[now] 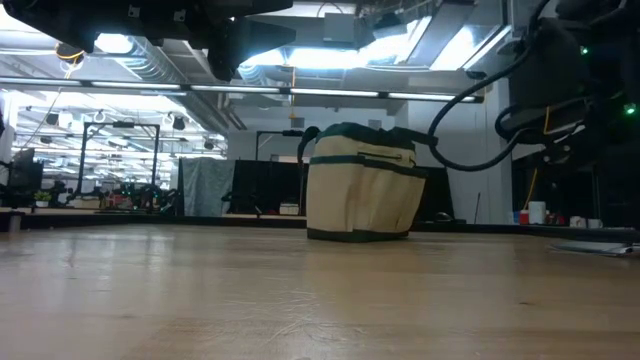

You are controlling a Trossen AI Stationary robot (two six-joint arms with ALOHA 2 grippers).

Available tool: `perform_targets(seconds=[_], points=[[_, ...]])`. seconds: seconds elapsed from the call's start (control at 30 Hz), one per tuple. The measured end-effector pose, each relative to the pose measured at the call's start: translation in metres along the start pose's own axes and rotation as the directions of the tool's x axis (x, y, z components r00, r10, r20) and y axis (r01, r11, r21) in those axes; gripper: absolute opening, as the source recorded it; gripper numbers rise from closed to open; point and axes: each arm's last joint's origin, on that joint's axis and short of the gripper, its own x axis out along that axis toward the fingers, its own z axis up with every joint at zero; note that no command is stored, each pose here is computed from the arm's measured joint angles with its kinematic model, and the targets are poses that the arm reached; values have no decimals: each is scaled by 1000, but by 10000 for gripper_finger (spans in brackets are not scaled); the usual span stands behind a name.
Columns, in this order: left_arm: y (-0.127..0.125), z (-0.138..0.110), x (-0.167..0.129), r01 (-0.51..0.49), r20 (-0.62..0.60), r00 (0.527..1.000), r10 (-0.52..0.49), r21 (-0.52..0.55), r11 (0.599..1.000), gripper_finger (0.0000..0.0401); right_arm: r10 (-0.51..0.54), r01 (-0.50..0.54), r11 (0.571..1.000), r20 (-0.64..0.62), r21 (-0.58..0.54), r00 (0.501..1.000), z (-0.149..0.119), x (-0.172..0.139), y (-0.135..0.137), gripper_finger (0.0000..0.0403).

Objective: Pick & Place Garden tools in Gardening bag
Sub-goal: Put the trowel into the gardening bag

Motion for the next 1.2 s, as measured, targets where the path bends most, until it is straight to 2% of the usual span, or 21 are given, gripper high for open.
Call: perform_targets(seconds=[0.2, 0.67, 1.2], points=[[0, 0, 0, 0, 0, 1000, 0, 0, 1000, 251, -1, 1, 1000, 1, 7, 1000, 0, 0, 0, 203], [0, 0, 0, 0, 0, 1000, 0, 0, 1000, 251, 22, -22, 1000, 10, 8, 1000, 1, 0, 2, 97], [0, 0, 0, 0, 0, 1000, 0, 0, 1000, 251, 17, -19, 999, 42, 40, 999, 3, 0, 3, 86]])
